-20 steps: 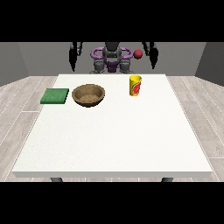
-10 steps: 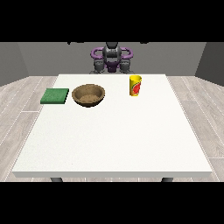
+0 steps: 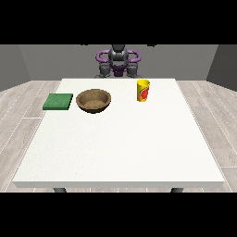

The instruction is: Pick the cup and pour the ball into the bowl, then pick the bowl and place it on the pad

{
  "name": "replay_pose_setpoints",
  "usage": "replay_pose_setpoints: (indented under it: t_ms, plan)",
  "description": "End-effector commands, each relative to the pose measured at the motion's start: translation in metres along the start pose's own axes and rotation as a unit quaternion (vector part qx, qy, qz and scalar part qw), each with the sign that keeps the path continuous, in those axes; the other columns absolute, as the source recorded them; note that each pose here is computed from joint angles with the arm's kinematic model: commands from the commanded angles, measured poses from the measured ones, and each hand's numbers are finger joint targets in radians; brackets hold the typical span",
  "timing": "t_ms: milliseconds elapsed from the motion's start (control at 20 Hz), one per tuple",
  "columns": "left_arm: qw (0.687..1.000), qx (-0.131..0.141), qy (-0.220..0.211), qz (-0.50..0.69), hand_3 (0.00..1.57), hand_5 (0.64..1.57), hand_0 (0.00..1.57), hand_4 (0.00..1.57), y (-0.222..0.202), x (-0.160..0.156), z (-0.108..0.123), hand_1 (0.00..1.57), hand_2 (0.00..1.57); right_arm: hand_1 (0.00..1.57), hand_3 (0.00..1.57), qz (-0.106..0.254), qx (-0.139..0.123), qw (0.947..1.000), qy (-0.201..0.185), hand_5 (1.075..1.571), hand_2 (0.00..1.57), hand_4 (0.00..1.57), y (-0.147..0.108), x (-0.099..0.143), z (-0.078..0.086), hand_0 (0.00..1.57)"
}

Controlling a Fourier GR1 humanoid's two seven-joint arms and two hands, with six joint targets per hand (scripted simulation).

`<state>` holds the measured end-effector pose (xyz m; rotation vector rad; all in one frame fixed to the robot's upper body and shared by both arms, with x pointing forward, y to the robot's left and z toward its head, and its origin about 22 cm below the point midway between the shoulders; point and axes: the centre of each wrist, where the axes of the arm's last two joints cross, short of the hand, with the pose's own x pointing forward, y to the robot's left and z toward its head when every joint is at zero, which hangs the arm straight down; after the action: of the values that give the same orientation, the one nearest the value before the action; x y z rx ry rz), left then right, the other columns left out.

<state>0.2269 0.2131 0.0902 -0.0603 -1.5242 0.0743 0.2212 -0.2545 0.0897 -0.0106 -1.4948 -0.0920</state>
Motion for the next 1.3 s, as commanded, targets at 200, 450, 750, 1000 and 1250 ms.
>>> replay_pose_setpoints:
  t_ms: [200,450,750,1000,1250]
  plan:
    - [0.99,-0.017,-0.133,-0.034,0.0,1.537,0.0,0.58,-0.018,-0.015,-0.022,0.0,0.0,0.0,0.22,-0.006,0.021,0.9924,-0.121,1.551,0.0,0.73,0.007,-0.002,-0.023,0.0]
    - [0.983,0.002,-0.174,-0.063,0.0,1.487,0.0,0.55,0.009,-0.042,-0.038,0.0,0.0,0.0,0.0,-0.017,0.027,0.9858,-0.165,1.543,0.0,0.69,-0.009,0.0,-0.031,0.0]
    - [0.983,0.008,-0.17,-0.063,0.0,1.48,0.0,0.31,0.031,-0.073,-0.064,0.0,0.0,0.0,0.0,-0.02,0.031,0.9827,-0.182,1.553,0.0,0.68,-0.032,-0.011,-0.04,0.0]
    - [0.987,0.013,-0.141,-0.072,0.0,1.442,0.0,0.0,0.06,-0.124,-0.056,0.0,0.0,0.0,0.0,-0.004,0.042,0.9827,-0.181,1.558,0.0,0.66,-0.041,-0.014,-0.034,0.0]
    - [0.989,0.004,-0.128,-0.068,0.0,1.432,0.0,0.16,0.036,-0.134,-0.079,0.0,0.0,0.0,0.0,-0.013,0.023,0.9883,-0.15,1.562,0.0,0.67,-0.071,-0.033,-0.048,0.0]
